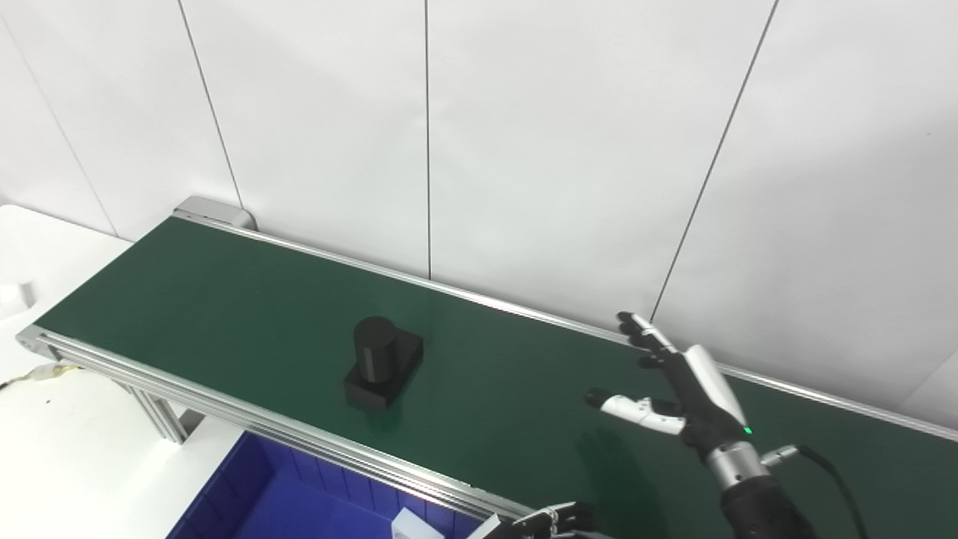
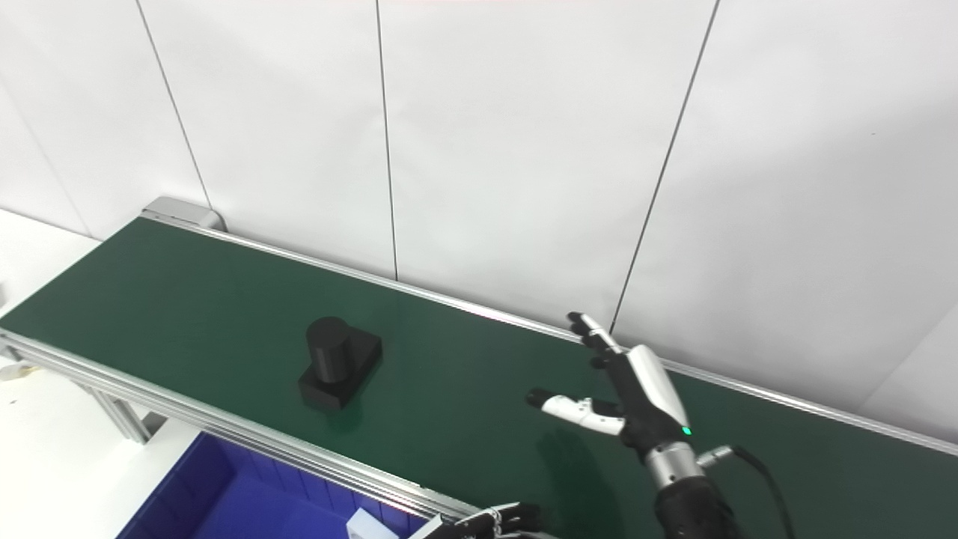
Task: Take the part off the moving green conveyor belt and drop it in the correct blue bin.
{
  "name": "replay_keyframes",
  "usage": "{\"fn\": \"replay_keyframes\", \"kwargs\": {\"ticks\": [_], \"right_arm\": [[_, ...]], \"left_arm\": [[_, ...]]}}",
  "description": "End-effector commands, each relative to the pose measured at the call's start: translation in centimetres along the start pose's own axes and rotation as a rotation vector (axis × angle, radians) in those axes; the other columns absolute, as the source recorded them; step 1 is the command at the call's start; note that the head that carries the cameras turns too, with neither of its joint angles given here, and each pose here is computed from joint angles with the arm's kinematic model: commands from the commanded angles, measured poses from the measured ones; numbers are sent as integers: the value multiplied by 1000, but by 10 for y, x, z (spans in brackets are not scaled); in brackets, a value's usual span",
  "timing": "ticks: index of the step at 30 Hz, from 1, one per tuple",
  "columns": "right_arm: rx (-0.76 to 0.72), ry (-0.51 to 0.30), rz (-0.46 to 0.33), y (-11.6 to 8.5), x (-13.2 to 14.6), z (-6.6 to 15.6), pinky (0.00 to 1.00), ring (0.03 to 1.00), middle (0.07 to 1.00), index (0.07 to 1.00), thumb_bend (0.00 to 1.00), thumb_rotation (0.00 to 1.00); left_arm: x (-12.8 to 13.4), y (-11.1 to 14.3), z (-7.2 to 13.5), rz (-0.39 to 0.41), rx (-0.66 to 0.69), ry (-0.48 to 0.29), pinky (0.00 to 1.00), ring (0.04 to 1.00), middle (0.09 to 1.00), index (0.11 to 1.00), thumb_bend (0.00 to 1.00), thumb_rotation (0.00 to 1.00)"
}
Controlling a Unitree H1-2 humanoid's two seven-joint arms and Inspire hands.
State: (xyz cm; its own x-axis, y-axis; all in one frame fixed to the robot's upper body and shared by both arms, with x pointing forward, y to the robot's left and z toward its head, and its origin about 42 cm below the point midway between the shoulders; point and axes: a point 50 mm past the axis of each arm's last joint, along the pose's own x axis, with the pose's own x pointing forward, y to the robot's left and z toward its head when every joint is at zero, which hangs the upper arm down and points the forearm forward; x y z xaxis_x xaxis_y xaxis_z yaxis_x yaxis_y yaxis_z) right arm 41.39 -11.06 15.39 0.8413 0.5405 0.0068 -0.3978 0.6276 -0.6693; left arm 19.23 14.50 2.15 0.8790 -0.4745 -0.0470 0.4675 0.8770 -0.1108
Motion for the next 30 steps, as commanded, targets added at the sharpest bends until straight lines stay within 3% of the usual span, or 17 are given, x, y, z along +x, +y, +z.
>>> {"fn": "replay_keyframes", "kwargs": {"ticks": [1,16,30], "right_arm": [[-23,-118,-18,-6,20,28,783,878,898,918,814,626],[-73,-160,88,27,44,54,799,893,913,923,804,595],[-92,-190,156,59,62,77,785,874,895,913,831,647]], "left_arm": [[6,-4,11,-16,21,-61,867,891,896,894,983,370],[5,-12,13,-26,12,-62,878,905,915,902,974,370],[5,-22,15,-31,19,-56,850,911,934,905,972,375]]}}
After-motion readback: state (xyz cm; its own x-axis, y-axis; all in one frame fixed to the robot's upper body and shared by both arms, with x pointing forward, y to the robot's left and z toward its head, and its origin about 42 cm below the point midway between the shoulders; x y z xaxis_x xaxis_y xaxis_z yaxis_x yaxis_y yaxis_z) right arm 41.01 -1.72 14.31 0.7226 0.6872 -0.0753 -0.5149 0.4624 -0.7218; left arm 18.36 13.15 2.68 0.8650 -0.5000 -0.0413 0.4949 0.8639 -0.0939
